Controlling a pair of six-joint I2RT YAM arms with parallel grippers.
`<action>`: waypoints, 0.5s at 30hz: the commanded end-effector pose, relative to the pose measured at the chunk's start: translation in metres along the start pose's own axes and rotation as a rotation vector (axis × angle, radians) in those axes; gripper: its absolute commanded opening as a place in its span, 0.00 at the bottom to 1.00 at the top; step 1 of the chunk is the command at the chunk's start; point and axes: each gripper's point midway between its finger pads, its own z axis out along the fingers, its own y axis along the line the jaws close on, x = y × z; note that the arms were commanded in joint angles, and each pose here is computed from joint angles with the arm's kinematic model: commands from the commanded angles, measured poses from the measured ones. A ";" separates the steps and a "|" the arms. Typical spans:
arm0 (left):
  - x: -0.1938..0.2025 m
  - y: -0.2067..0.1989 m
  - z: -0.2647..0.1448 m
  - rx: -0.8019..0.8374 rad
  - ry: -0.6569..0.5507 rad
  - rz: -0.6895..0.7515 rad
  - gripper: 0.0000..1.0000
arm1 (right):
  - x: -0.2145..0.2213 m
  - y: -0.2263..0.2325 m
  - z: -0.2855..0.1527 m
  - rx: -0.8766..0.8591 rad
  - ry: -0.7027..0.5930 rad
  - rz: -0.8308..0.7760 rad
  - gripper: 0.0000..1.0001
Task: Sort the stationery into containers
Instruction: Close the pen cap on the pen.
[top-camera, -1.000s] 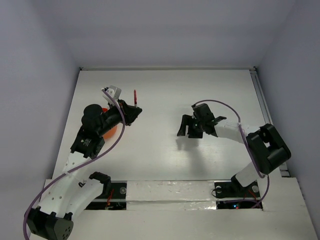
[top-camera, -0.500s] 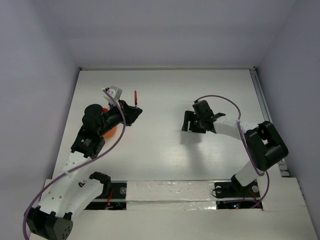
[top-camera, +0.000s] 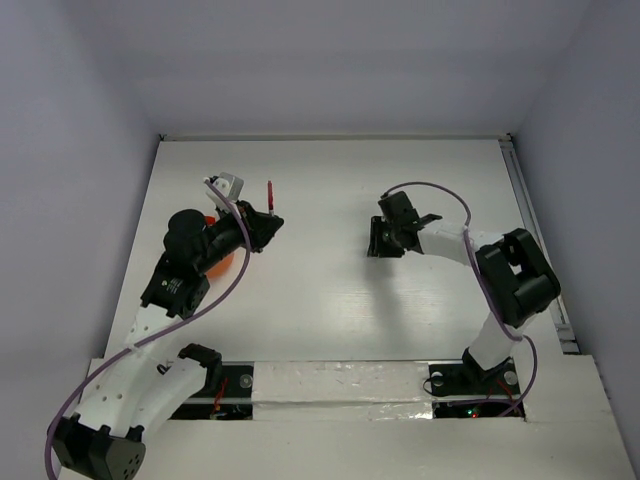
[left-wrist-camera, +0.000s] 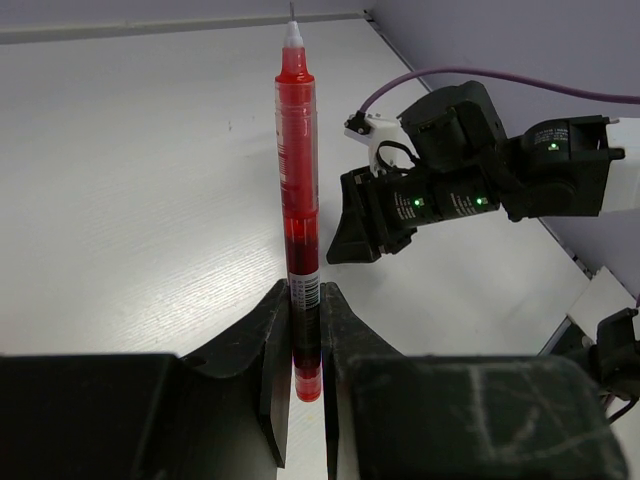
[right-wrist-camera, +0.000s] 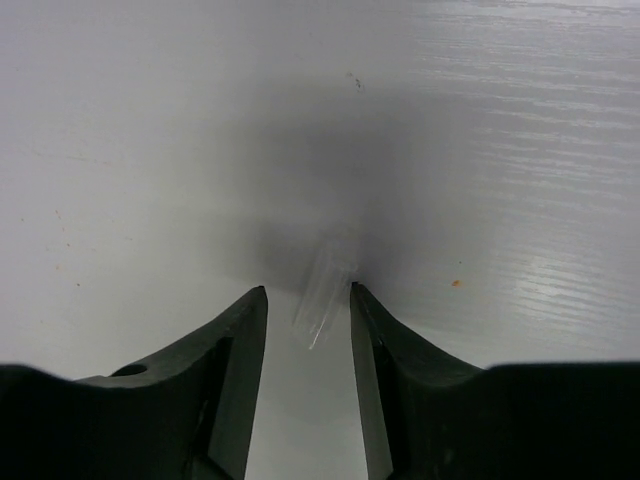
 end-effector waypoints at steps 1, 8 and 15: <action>-0.028 -0.014 -0.007 0.026 -0.079 0.050 0.00 | 0.001 -0.012 0.002 0.062 0.036 -0.043 0.43; -0.029 -0.018 -0.009 0.037 -0.086 0.055 0.00 | 0.009 -0.039 0.006 0.216 0.091 -0.122 0.38; -0.029 -0.024 -0.011 0.050 -0.091 0.061 0.00 | 0.022 -0.032 0.011 0.282 0.144 -0.195 0.40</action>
